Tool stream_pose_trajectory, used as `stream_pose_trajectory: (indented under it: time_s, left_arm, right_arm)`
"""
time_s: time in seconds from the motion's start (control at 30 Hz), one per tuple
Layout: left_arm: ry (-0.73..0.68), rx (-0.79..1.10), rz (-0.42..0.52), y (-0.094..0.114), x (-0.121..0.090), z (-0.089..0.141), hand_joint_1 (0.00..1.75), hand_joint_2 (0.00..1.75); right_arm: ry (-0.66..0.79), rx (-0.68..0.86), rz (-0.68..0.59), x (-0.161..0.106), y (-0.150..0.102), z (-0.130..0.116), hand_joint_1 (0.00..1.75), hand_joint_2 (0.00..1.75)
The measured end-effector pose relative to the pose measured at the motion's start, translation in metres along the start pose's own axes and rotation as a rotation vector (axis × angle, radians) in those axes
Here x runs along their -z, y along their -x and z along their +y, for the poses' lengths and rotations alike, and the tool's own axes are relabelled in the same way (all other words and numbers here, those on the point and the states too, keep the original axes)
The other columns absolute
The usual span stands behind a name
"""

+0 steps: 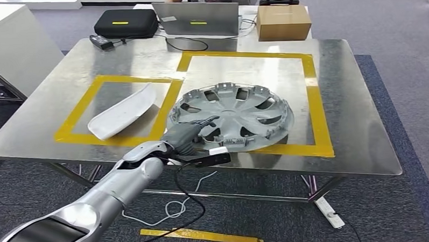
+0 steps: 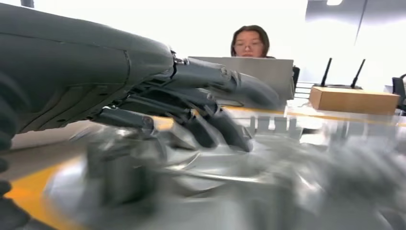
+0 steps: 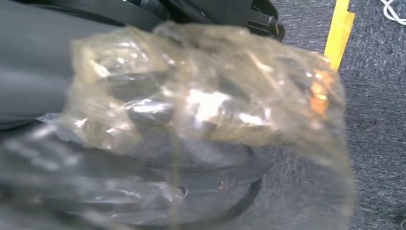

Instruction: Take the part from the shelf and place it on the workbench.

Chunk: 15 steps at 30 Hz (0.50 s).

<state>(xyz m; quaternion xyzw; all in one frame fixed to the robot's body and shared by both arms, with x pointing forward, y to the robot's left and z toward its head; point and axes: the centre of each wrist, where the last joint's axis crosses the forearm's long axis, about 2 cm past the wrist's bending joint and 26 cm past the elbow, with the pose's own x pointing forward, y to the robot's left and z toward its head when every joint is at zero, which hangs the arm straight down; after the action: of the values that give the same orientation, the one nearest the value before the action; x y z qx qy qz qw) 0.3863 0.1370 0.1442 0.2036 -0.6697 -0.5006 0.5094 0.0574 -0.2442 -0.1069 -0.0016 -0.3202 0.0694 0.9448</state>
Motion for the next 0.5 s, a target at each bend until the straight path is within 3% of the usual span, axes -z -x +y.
stream_pose_trajectory:
  time_s: [0.5]
  left_arm:
    - [-0.01, -0.047, -0.048, -0.016, -0.002, -0.007, 0.0, 0.0]
  right_arm:
    - [-0.007, -0.006, -0.007, 0.0, -0.001, 0.001, 0.0, 0.0]
